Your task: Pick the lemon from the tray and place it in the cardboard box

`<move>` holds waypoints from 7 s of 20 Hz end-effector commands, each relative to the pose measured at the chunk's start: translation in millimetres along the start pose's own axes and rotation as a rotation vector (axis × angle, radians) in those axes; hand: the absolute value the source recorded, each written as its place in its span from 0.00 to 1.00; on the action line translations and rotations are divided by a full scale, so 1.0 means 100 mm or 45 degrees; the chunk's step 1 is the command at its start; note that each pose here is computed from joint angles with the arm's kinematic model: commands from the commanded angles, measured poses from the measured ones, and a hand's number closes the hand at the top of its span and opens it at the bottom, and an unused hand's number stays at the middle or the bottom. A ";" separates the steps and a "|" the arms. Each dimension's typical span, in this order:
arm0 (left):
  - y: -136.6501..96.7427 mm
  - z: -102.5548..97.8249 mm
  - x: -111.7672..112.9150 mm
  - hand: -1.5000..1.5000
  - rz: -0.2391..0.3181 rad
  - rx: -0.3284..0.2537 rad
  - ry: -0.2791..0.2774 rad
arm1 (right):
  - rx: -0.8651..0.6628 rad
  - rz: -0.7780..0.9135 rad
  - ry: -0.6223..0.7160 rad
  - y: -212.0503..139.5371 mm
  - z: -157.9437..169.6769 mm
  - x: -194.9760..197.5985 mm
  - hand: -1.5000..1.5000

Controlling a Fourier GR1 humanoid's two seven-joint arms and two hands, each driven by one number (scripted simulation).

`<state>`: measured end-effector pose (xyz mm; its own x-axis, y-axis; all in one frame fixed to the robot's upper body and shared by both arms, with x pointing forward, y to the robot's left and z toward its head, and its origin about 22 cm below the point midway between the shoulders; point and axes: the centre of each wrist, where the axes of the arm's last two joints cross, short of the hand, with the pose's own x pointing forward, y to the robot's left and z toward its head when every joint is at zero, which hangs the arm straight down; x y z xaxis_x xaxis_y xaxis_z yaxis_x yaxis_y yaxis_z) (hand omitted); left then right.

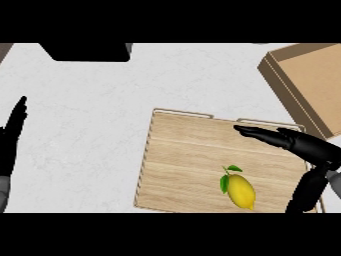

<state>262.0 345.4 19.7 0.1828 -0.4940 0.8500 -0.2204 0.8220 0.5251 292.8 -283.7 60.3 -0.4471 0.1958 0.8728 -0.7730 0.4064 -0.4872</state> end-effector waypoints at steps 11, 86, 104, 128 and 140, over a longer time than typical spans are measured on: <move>0.08 0.01 -0.18 0.50 -0.026 -0.011 0.033 | 0.554 0.668 0.188 -0.46 -0.49 0.28 0.00; 0.32 0.10 -0.36 0.50 -0.003 0.139 0.140 | -0.839 1.032 1.447 -1.11 1.68 0.31 1.00; 0.07 -0.09 -0.03 0.50 -0.031 -0.010 0.000 | -1.335 0.950 0.961 -1.80 2.58 0.79 1.00; -0.03 -0.17 0.16 0.50 -0.026 -0.075 -0.060 | -1.401 0.656 1.121 -2.17 1.08 0.29 1.00; -0.08 -0.17 0.21 0.50 -0.004 -0.089 -0.074 | -1.521 0.339 1.072 -1.96 1.04 -0.02 0.00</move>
<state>286.0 334.4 26.9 0.1337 -0.5137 0.8475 -0.1685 0.8309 0.5303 400.2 -456.0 159.1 0.2271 0.6852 0.6921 0.2707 0.6382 -0.7207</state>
